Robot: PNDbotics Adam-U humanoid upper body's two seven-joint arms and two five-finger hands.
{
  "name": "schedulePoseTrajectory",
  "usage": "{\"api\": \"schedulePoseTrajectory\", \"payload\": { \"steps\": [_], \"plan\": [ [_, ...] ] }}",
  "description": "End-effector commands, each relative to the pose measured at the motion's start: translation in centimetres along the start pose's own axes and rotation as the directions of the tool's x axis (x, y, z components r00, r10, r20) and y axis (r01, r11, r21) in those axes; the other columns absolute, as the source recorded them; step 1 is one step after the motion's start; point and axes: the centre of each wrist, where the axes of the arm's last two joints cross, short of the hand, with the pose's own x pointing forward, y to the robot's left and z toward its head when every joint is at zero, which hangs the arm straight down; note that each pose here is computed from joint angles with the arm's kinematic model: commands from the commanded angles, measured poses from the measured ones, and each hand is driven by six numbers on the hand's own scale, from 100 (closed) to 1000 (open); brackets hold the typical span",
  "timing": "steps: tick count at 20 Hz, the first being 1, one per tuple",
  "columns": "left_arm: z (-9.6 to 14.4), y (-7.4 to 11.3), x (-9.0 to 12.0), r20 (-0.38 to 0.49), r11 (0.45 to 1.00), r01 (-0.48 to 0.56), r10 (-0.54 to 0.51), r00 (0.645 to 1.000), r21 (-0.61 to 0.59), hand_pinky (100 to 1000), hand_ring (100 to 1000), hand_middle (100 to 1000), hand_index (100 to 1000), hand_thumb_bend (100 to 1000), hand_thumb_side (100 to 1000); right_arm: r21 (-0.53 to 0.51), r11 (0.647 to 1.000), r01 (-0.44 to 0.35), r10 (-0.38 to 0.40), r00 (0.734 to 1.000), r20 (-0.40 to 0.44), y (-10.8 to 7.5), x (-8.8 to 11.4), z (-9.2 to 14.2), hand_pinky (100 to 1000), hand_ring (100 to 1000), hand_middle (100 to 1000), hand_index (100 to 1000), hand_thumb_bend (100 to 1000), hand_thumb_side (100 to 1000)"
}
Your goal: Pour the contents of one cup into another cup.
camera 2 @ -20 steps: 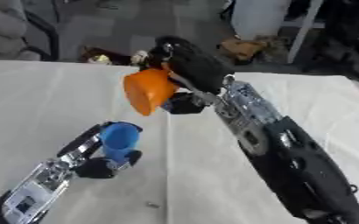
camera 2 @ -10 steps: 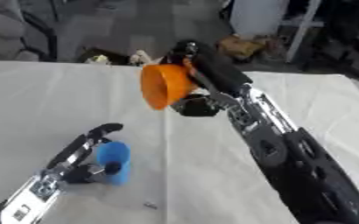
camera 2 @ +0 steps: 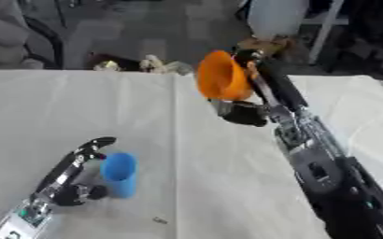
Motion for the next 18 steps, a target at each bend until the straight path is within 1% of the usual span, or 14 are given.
{"api": "schedulePoseTrajectory", "payload": {
  "steps": [1, 2, 4, 7, 8, 11, 12, 13, 14, 15, 16, 17, 18],
  "plan": [
    [-0.3, 1.9, 1.6, 0.044, 0.998, -0.035, 0.032, 0.999, 0.061, 790, 1000, 886, 929, 1000, 906, -0.04, 0.998, 0.043, -0.047, 0.994, -0.1, -0.3, -2.2, 0.8, 853, 551, 152, 621, 100, 385],
    [-0.4, 2.1, 2.1, 0.056, 0.996, -0.054, 0.05, 0.997, 0.072, 791, 1000, 886, 928, 1000, 907, -0.035, 0.997, 0.069, -0.073, 0.989, -0.127, 0.4, -2.7, 1.2, 854, 549, 150, 622, 100, 419],
    [-0.7, 2.6, 3.2, 0.085, 0.992, -0.088, 0.081, 0.993, 0.089, 791, 1000, 881, 926, 1000, 904, -0.014, 0.994, 0.112, -0.113, 0.981, -0.161, 1.7, -3.6, 2.0, 854, 548, 152, 626, 100, 448],
    [-1.3, 3.3, 5.2, 0.138, 0.987, -0.128, 0.114, 0.984, 0.098, 790, 1000, 877, 924, 995, 906, 0.049, 0.986, 0.16, -0.149, 0.974, -0.17, 4.0, -4.1, 2.6, 861, 559, 173, 646, 100, 500],
    [-1.5, 3.5, 5.9, 0.155, 0.986, -0.138, 0.122, 0.98, 0.097, 789, 1000, 871, 923, 978, 911, 0.077, 0.983, 0.168, -0.154, 0.974, -0.164, 4.7, -4.2, 2.7, 863, 566, 190, 657, 100, 514],
    [-1.7, 4.2, 7.4, 0.195, 0.983, -0.16, 0.14, 0.971, 0.093, 784, 1000, 862, 916, 924, 909, 0.172, 0.971, 0.165, -0.144, 0.981, -0.128, 6.7, -3.9, 2.8, 876, 598, 245, 686, 100, 528],
    [-1.8, 4.4, 7.8, 0.202, 0.982, -0.167, 0.146, 0.968, 0.092, 783, 1000, 861, 915, 919, 909, 0.204, 0.967, 0.154, -0.134, 0.985, -0.11, 7.2, -3.8, 2.9, 877, 602, 251, 689, 100, 529],
    [-1.8, 4.5, 8.1, 0.21, 0.981, -0.172, 0.15, 0.966, 0.089, 782, 1000, 858, 915, 897, 909, 0.243, 0.961, 0.135, -0.119, 0.99, -0.082, 7.7, -3.5, 2.9, 895, 636, 303, 720, 100, 549],
    [-1.9, 4.6, 8.4, 0.214, 0.981, -0.176, 0.154, 0.965, 0.088, 782, 1000, 858, 915, 897, 909, 0.278, 0.954, 0.113, -0.101, 0.993, -0.054, 8.1, -3.3, 3.0, 895, 636, 303, 720, 100, 549],
    [-1.9, 4.7, 8.6, 0.217, 0.98, -0.18, 0.158, 0.963, 0.086, 782, 1000, 857, 914, 883, 912, 0.325, 0.943, 0.077, -0.077, 0.997, -0.013, 8.5, -3.1, 3.0, 933, 716, 406, 784, 100, 670],
    [-1.9, 4.8, 8.7, 0.218, 0.979, -0.183, 0.161, 0.963, 0.085, 782, 1000, 856, 914, 881, 912, 0.378, 0.925, 0.033, -0.049, 0.998, 0.034, 8.8, -2.9, 3.0, 950, 747, 452, 821, 100, 715],
    [-1.9, 4.8, 8.8, 0.218, 0.979, -0.185, 0.163, 0.962, 0.084, 782, 1000, 853, 913, 871, 913, 0.436, 0.9, -0.02, -0.019, 0.996, 0.084, 9.0, -2.8, 3.1, 1000, 866, 655, 951, 195, 827],
    [-1.9, 4.9, 8.8, 0.218, 0.979, -0.186, 0.165, 0.962, 0.082, 781, 1000, 853, 913, 868, 913, 0.501, 0.861, -0.085, 0.015, 0.99, 0.143, 9.1, -2.7, 3.1, 1000, 892, 717, 969, 230, 839]
  ]
}}
